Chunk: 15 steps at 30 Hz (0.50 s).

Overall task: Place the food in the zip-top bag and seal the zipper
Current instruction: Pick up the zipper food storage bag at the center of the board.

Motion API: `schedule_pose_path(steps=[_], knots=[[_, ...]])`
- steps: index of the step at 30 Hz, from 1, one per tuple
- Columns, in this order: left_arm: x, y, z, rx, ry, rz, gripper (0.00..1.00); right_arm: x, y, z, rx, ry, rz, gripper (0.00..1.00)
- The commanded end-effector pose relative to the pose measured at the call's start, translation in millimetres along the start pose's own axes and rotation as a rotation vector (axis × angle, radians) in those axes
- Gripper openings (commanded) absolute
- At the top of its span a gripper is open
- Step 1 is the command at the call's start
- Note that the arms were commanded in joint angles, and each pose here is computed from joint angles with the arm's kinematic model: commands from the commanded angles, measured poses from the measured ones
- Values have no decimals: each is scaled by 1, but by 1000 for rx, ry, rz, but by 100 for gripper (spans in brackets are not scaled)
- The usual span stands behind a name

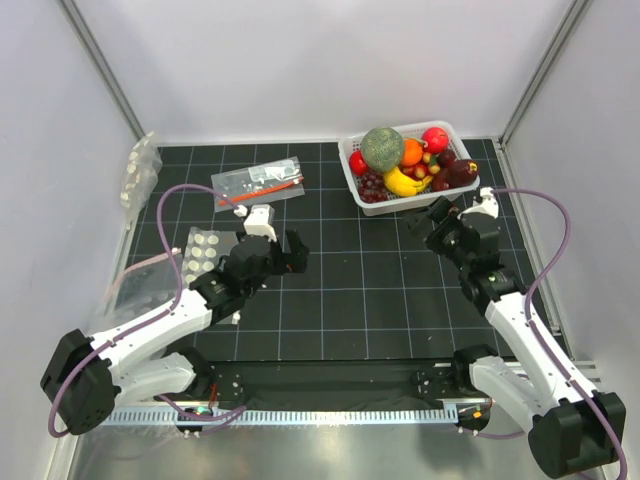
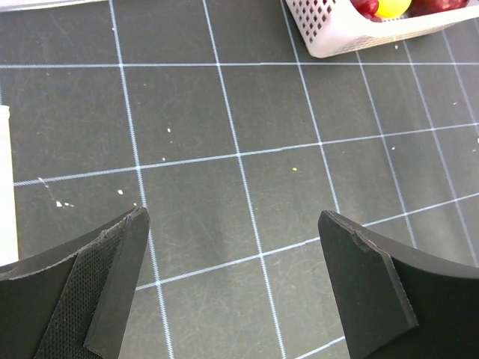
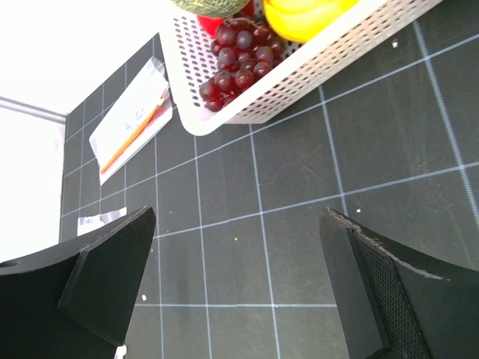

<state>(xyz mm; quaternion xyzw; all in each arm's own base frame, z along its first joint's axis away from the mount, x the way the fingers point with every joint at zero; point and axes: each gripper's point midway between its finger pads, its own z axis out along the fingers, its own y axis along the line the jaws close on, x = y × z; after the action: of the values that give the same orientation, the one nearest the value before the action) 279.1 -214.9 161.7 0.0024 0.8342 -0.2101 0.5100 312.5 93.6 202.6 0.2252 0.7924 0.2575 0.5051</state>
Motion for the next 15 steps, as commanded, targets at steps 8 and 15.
schedule_pose_path(steps=[8, 15], knots=[[-36, 4, 25, -58, -170, 192, 100, -12, 17, -12, -111, -70, -48, 100], [-75, 34, 70, -364, -136, 367, 100, -5, 18, -7, -131, -46, -50, 99]])
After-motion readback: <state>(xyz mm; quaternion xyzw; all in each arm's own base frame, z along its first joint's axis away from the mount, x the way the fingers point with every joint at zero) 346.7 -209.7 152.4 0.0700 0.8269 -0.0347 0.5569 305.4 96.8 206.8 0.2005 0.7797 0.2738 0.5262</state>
